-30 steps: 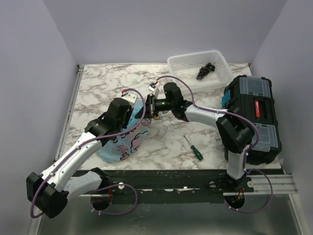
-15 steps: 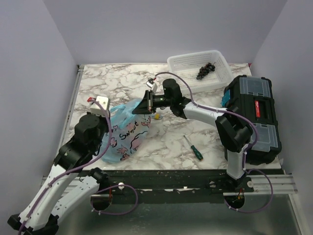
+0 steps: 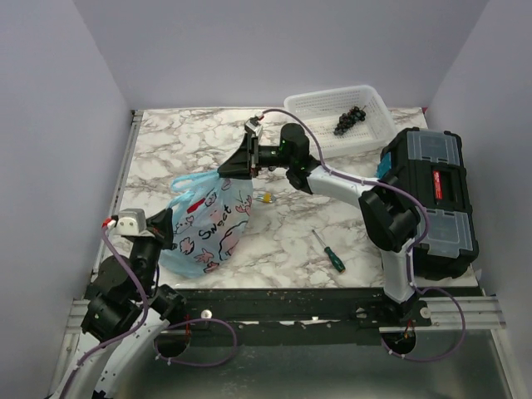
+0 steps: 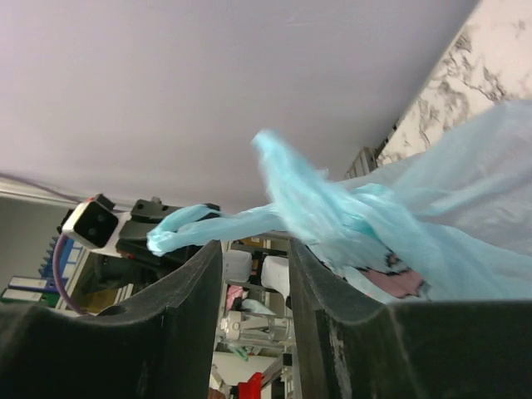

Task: Take the fake fruits out of the plastic bag
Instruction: Untie the plastic bag at the center of the board.

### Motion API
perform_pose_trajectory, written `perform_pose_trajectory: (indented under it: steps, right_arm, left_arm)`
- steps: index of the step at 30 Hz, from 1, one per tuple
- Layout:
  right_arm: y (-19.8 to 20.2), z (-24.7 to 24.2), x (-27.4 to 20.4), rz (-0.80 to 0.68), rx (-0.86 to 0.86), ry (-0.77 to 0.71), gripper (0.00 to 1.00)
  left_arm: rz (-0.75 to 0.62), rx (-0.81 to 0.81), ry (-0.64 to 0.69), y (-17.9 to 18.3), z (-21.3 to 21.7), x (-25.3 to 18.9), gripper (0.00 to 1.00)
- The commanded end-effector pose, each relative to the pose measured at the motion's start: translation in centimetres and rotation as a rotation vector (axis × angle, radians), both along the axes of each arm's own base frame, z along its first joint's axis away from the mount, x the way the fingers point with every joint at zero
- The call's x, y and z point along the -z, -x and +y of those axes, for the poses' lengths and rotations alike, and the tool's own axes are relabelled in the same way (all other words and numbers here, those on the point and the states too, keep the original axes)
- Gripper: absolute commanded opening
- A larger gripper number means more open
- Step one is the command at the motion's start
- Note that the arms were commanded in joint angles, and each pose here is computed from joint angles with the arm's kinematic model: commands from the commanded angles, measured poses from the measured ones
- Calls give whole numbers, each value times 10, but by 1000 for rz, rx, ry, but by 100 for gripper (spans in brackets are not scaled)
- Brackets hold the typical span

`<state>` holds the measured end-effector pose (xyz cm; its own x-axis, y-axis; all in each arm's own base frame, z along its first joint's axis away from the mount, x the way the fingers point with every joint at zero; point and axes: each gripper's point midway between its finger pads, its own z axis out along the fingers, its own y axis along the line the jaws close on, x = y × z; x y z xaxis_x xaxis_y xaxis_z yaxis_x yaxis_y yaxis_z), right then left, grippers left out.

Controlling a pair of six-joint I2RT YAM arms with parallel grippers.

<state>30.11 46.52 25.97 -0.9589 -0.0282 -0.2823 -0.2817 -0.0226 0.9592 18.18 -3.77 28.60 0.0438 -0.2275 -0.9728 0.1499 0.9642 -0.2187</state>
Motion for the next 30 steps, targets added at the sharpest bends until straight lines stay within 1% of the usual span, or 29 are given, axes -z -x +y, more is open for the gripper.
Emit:
perform_pose_trajectory:
  steps: [1, 3, 5, 6, 7, 9, 11, 14, 15, 18, 21, 23, 24, 27, 30]
  right_arm:
    - [5, -6, -39, -30, -24, -121, 44]
    - [3, -5, -46, -42, -19, -142, 49]
    - [-3, -2, -45, -58, 5, -130, 52]
    - [-7, 0, -41, -67, 23, -111, 53]
    - [-9, 1, -39, -93, 40, -88, 56]
    - [-14, 1, -27, -164, 104, 23, 64]
    - [-17, -5, -20, -316, 163, 135, 71]
    - [-28, -22, -15, -545, 257, 287, 78]
    - [-33, -27, -14, -615, 291, 330, 79]
    - [-41, -34, -6, -813, 290, 449, 80]
    - [-38, -27, -5, -1034, 250, 504, 81]
    - [-39, -19, -5, -1141, 226, 528, 82]
    - [-39, -15, -1, -1157, 202, 538, 82]
    - [-39, -1, -7, -1204, 128, 508, 82]
    - [-28, 10, -3, -1246, 35, 462, 82]
  left_arm:
    - [-20, -28, 23, -5, 2, -4, 0]
    - [-4, -33, 8, -6, 2, -2, 0]
    - [-1, -28, -6, -7, 1, -2, 0]
    - [-3, -27, -12, -7, 1, -2, 0]
    - [-6, -28, -15, -7, 1, -2, 0]
    - [-17, -28, -16, -6, 2, -4, 0]
    - [-23, -23, -18, -6, 1, -4, 0]
    - [-31, -22, -19, -5, 2, -5, 0]
    - [-32, -26, -19, -6, 2, -5, 0]
    - [-34, -32, -23, -7, 3, -5, 0]
    - [-33, -19, -28, -9, 0, -6, 0]
    - [-28, -9, -32, -10, -3, -5, 0]
    - [-26, -8, -34, -11, -3, -4, 0]
    - [-25, -3, -31, -12, -4, -5, 0]
    - [-27, 15, -23, -12, -7, -5, 0]
